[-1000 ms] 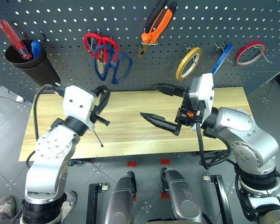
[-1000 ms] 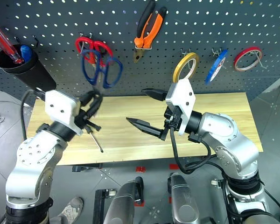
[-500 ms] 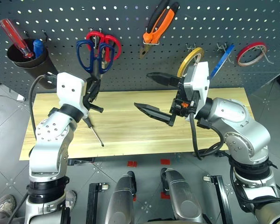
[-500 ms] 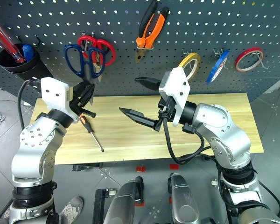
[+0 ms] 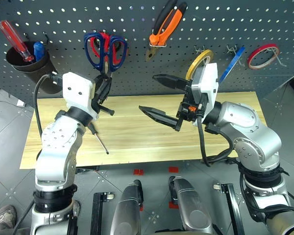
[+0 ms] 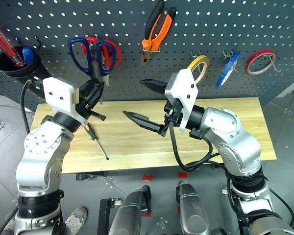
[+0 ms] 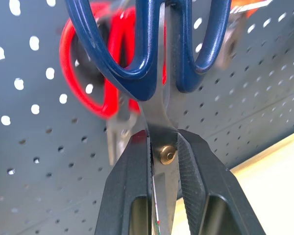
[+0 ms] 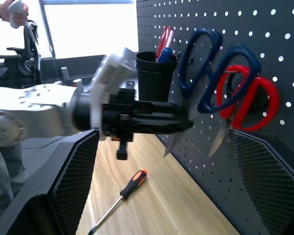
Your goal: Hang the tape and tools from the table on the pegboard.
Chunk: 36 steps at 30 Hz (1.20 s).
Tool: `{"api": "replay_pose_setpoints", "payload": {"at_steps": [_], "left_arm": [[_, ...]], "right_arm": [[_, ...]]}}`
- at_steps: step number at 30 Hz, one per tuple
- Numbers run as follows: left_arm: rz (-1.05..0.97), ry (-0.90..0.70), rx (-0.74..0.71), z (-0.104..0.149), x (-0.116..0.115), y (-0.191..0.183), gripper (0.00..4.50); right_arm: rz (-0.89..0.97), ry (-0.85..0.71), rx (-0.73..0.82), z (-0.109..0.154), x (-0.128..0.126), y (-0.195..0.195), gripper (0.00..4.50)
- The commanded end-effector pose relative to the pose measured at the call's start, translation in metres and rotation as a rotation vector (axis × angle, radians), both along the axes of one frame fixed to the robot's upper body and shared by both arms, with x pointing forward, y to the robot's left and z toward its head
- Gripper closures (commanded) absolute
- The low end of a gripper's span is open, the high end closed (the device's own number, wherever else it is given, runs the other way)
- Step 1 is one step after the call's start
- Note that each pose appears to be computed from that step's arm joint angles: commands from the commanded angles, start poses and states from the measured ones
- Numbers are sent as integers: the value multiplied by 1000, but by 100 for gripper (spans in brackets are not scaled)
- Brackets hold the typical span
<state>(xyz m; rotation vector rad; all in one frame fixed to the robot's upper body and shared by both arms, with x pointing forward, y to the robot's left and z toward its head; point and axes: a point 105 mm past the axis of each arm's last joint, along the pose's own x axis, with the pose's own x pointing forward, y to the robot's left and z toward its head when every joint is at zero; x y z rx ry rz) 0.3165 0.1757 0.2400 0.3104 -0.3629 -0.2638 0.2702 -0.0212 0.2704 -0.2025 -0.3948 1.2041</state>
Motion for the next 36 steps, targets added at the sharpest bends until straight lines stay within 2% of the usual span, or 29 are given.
{"api": "replay_pose_setpoints", "payload": {"at_steps": [1,3,7,16,22,34,36], "left_arm": [[13,-58,0,8,-20,-7,402],[-9,-36,-9,6,-21,-13,402],[-54,45,-30,3,-7,-17,402],[-69,92,-48,7,22,-19,402],[-73,111,-66,4,29,-19,402],[-50,127,-97,-2,36,-17,402],[-46,121,-101,-1,35,-16,330]], "right_arm": [[20,-51,20,8,-10,-2,0],[22,-48,20,8,-10,-1,0],[35,-45,18,7,-10,2,0],[61,-45,30,12,-12,7,0],[-21,-48,42,18,0,8,0],[-171,23,-4,12,23,3,0],[-173,25,-6,11,22,3,0]]}}
